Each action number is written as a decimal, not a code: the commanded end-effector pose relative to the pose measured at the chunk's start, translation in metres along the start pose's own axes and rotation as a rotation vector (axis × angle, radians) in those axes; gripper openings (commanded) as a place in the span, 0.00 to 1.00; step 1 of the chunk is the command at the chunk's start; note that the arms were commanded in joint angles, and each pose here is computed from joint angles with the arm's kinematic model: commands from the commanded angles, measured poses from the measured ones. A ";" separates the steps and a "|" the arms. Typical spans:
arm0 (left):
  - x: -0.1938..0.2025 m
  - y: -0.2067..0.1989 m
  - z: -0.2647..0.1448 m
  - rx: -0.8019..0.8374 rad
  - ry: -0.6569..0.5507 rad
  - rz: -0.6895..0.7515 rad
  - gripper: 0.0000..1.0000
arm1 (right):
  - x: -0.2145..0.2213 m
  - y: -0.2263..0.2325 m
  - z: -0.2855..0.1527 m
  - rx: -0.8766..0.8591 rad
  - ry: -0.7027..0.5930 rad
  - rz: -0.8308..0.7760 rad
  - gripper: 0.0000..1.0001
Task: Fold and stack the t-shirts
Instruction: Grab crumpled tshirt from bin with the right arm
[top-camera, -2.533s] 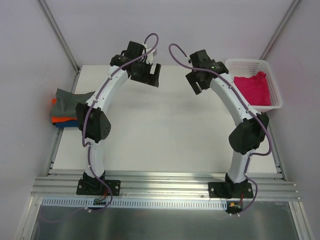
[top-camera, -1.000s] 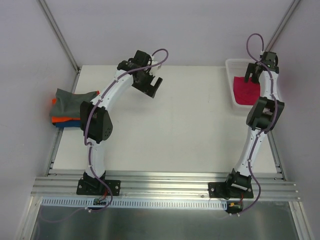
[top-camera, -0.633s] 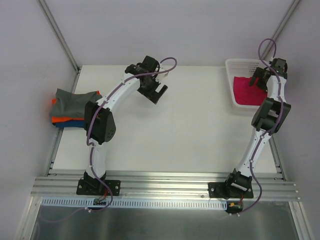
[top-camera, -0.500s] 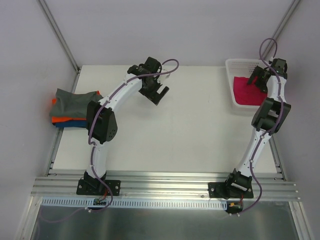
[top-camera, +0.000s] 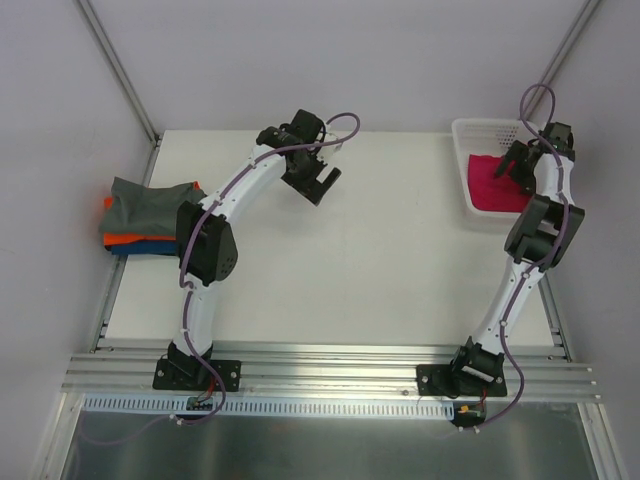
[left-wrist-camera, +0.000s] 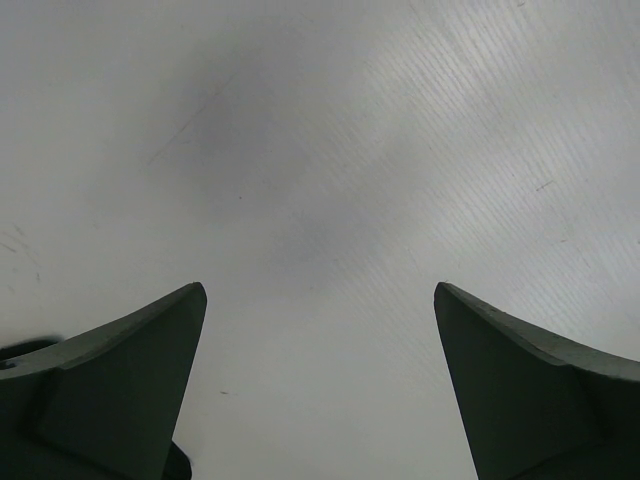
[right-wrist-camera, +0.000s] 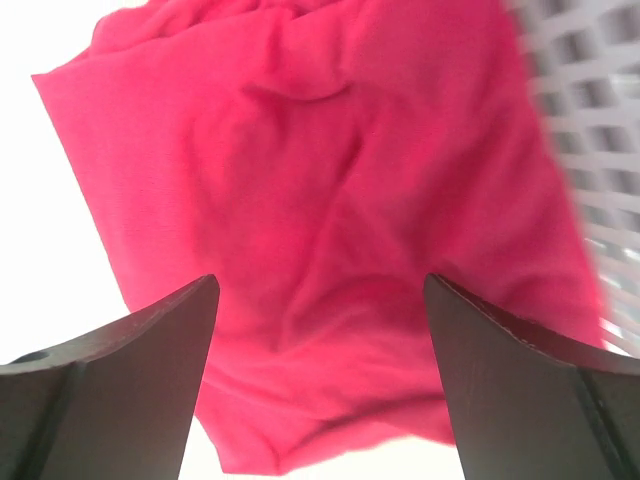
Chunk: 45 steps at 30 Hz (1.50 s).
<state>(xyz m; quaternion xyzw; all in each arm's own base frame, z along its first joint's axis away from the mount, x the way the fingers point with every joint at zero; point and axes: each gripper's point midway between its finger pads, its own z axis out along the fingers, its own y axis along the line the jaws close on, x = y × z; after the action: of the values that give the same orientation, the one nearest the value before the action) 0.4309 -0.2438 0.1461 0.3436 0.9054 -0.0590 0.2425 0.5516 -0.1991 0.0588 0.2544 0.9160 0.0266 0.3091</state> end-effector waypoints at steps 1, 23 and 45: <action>-0.009 -0.003 -0.004 0.011 -0.020 0.008 0.99 | -0.042 -0.006 -0.056 0.083 -0.123 -0.079 0.87; -0.017 -0.010 -0.011 0.045 -0.051 -0.020 0.99 | -0.015 -0.034 -0.059 0.231 -0.056 -0.140 0.89; -0.030 -0.014 -0.013 0.034 -0.081 -0.006 0.99 | 0.073 -0.022 -0.033 0.090 0.219 -0.081 0.48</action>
<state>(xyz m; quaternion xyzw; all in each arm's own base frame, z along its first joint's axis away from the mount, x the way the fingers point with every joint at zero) 0.4362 -0.2584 0.1509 0.3372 0.9034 -0.0820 0.2518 0.4825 -0.2018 0.0395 0.2187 0.9503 -0.0508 0.2158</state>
